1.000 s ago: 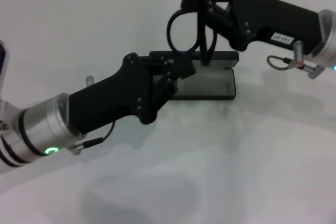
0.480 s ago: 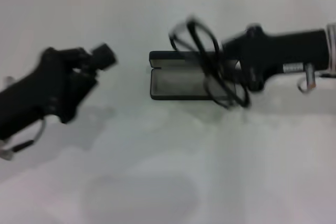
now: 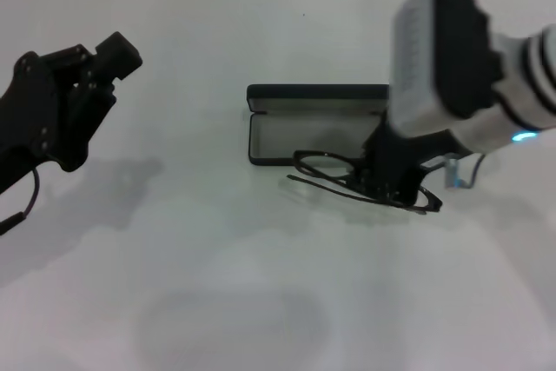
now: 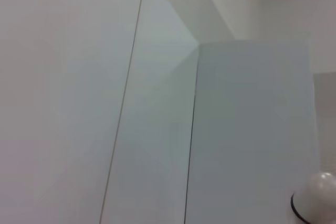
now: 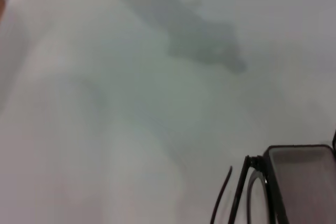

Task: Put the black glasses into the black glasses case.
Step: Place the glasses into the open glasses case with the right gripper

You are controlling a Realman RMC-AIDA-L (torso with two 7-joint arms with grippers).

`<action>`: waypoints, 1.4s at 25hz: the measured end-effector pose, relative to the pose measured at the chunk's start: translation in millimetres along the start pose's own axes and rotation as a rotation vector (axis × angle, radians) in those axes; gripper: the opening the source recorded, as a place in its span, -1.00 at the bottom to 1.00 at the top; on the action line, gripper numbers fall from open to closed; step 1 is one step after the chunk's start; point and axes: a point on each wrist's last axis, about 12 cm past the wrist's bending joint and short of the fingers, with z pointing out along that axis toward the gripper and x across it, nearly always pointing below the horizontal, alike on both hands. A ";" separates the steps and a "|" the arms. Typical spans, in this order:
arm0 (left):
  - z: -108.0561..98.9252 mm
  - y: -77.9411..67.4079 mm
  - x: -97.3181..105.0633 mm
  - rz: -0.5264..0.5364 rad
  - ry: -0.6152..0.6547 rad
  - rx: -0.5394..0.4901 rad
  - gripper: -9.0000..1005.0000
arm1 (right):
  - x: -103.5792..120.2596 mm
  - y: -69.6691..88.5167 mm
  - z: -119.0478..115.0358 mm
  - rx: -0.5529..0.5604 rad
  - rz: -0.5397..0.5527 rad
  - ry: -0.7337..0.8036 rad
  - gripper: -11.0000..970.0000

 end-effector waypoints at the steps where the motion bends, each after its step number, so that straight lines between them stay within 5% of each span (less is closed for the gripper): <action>1: -0.7 -0.5 1.2 0.000 0.001 -0.009 -0.89 | -3.5 -0.8 2.1 0.006 -0.013 0.017 -0.75; 11: -8.8 -3.0 1.3 0.012 -0.014 -0.056 -0.89 | -32.7 -10.7 19.8 0.123 -0.189 0.182 -0.75; 35: -16.5 -7.4 3.1 0.012 -0.025 -0.097 -0.89 | -27.9 -13.4 63.4 0.310 -0.386 0.157 -0.75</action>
